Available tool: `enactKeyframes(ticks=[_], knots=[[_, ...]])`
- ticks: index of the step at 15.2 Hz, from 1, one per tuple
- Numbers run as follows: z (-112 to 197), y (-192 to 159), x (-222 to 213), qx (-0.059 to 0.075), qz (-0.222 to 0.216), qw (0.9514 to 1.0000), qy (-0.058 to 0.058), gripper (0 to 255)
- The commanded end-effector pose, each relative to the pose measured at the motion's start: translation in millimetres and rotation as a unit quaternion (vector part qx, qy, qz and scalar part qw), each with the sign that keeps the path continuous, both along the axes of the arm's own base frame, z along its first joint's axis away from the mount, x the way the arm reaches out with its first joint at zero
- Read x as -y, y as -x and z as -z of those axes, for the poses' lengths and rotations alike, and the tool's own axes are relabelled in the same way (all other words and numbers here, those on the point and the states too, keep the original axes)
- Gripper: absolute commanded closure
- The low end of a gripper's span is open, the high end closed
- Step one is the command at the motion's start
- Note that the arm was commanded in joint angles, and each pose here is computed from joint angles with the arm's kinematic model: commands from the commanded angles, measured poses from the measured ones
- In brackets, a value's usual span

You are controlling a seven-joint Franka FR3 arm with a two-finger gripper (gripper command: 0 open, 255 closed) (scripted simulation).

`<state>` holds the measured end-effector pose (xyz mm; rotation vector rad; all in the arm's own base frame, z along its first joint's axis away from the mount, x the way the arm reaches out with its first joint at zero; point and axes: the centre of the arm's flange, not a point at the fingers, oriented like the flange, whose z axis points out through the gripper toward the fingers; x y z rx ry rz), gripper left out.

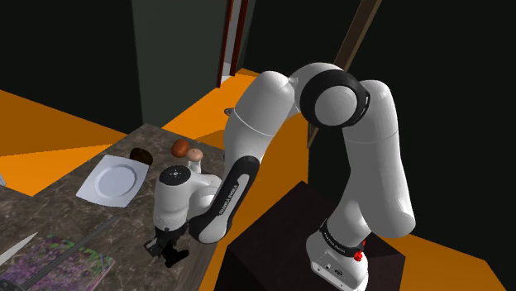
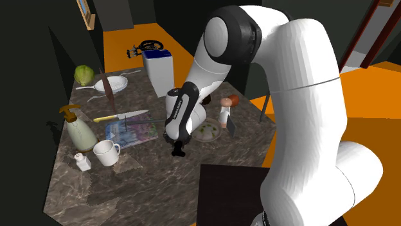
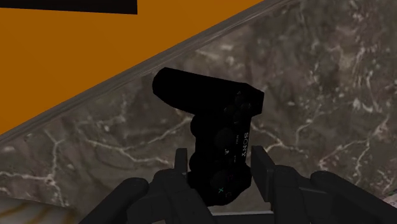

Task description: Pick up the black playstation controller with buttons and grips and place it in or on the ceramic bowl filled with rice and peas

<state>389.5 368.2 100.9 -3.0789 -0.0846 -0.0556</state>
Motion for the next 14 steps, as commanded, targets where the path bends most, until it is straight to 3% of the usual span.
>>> enactKeyframes(ticks=[1,14], knots=[[-4.0,0.0,3.7,-0.003,0.002,1.0,0.004,255],[-72.7,-0.1,3.6,-0.003,0.002,1.0,0.004,255]])
